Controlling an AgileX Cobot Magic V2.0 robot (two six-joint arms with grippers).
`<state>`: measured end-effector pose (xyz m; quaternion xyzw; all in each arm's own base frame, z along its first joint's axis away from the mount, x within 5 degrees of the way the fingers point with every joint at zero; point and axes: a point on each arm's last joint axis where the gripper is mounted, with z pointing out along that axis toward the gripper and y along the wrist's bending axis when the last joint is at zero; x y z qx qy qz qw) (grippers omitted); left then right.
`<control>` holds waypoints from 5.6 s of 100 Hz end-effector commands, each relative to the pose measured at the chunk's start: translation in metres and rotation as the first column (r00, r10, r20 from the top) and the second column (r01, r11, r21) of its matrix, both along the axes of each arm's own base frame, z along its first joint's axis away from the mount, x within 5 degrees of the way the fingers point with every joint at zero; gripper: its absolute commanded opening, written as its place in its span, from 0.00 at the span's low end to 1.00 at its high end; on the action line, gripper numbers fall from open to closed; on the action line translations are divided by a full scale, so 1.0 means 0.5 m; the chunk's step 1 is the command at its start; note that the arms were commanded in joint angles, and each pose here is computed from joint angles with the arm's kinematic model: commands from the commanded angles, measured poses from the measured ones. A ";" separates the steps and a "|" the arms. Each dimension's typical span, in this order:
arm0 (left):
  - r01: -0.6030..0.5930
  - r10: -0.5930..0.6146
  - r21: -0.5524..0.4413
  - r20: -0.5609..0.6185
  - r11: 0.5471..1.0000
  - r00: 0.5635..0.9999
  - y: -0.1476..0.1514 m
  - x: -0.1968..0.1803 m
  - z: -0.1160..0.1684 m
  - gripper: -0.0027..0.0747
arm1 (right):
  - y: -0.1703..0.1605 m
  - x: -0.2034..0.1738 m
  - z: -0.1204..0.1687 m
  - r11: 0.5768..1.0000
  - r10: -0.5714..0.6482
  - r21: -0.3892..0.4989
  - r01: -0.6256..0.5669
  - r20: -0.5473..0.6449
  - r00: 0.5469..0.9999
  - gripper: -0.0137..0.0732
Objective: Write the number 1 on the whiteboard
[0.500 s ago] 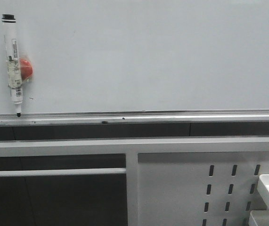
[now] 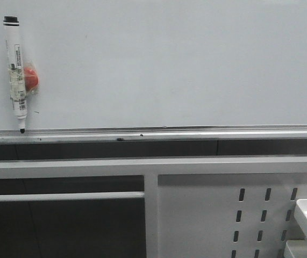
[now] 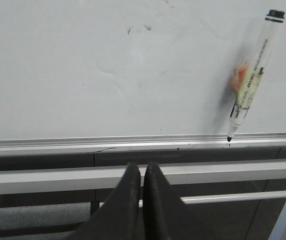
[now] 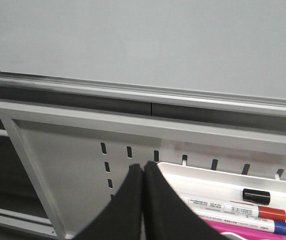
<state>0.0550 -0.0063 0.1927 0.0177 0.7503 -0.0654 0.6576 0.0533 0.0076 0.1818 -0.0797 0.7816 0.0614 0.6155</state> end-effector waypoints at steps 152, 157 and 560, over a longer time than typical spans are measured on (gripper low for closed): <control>0.089 -0.059 -0.391 0.086 0.916 0.994 -0.020 0.008 0.137 0.14 | 0.009 -0.020 0.199 0.938 0.009 0.323 -0.126 0.340 0.940 0.25; 0.093 -0.075 -0.346 0.065 0.934 0.995 -0.023 0.018 0.156 0.23 | 0.010 -0.015 0.209 0.950 0.012 0.289 -0.115 0.336 0.942 0.33; 0.629 -0.713 0.700 -0.246 0.337 0.656 -0.251 0.116 0.179 0.01 | 0.431 0.139 0.369 0.592 0.794 -0.191 -0.783 -0.025 0.607 0.64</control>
